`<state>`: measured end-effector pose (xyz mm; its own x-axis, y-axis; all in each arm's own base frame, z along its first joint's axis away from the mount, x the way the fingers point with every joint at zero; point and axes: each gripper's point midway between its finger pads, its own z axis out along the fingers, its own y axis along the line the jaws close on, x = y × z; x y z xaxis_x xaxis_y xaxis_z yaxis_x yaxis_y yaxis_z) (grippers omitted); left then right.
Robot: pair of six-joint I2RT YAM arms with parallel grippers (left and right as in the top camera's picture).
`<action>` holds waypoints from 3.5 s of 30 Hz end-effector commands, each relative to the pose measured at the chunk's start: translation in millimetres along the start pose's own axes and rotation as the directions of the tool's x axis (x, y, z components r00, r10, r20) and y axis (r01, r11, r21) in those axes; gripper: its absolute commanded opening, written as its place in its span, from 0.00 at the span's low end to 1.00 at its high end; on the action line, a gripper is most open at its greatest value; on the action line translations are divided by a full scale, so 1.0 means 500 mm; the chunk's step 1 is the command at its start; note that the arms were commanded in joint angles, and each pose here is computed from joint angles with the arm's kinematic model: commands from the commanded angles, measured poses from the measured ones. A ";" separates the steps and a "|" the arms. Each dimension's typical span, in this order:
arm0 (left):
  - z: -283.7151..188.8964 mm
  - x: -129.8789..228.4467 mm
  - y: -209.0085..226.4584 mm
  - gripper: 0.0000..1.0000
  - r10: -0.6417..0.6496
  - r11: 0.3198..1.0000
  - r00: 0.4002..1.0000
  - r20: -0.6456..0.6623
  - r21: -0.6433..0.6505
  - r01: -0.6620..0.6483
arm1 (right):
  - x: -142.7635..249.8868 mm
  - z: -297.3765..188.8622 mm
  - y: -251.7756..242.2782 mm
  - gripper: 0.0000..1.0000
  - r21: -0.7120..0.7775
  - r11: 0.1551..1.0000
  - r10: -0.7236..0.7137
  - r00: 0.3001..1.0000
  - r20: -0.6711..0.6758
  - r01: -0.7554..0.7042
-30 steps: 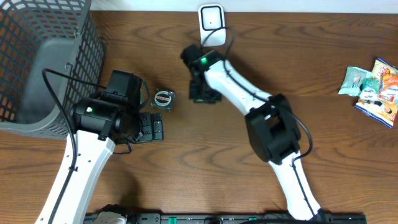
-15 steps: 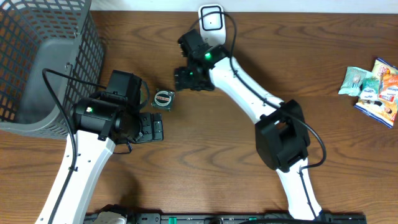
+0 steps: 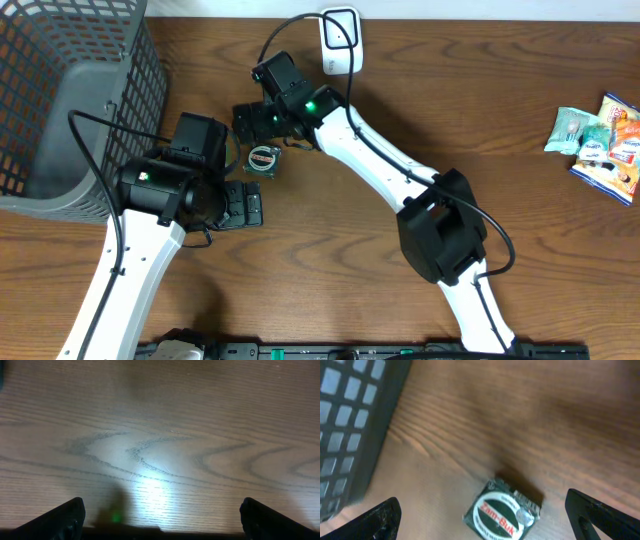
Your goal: Scan the item barcode
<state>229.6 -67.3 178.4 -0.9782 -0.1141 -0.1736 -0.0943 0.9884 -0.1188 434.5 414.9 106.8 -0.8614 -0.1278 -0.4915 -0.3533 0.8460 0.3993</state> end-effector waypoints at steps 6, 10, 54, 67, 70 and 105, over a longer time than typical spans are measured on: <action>0.000 0.001 -0.001 0.98 -0.012 1.000 1.000 -0.006 0.006 0.012 | 0.013 0.031 -0.014 0.99 0.209 0.977 -0.059 0.994 0.088 0.039; 0.000 0.001 -0.001 0.98 -0.012 1.000 1.000 -0.006 0.006 0.012 | 0.039 0.055 -0.017 0.99 0.256 0.966 -0.047 0.995 0.085 0.023; 0.000 0.001 -0.001 0.98 -0.012 1.000 1.000 -0.006 0.006 0.012 | 0.166 -0.005 -0.211 0.59 0.554 0.832 0.147 0.975 -0.165 -0.032; 0.000 0.001 -0.001 0.98 -0.012 1.000 1.000 -0.006 0.006 0.012 | 0.089 -0.180 -0.174 0.47 0.106 0.989 -0.061 0.941 -0.332 0.102; 0.000 0.001 -0.001 0.98 -0.012 1.000 1.000 -0.006 0.006 0.012 | 0.110 -0.203 -0.182 0.50 -0.022 0.993 -0.116 0.910 -0.399 0.117; 0.000 0.001 -0.001 0.98 -0.012 1.000 1.000 -0.006 0.006 0.012 | 0.191 -0.238 -0.328 0.99 0.248 0.924 0.378 0.785 -0.490 -0.290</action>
<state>229.5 -67.3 178.4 -0.9782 -0.1141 -0.1733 -0.0943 0.9884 -0.1187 375.3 177.3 78.4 -0.9864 -0.1454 0.0770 -0.1271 0.9706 0.2042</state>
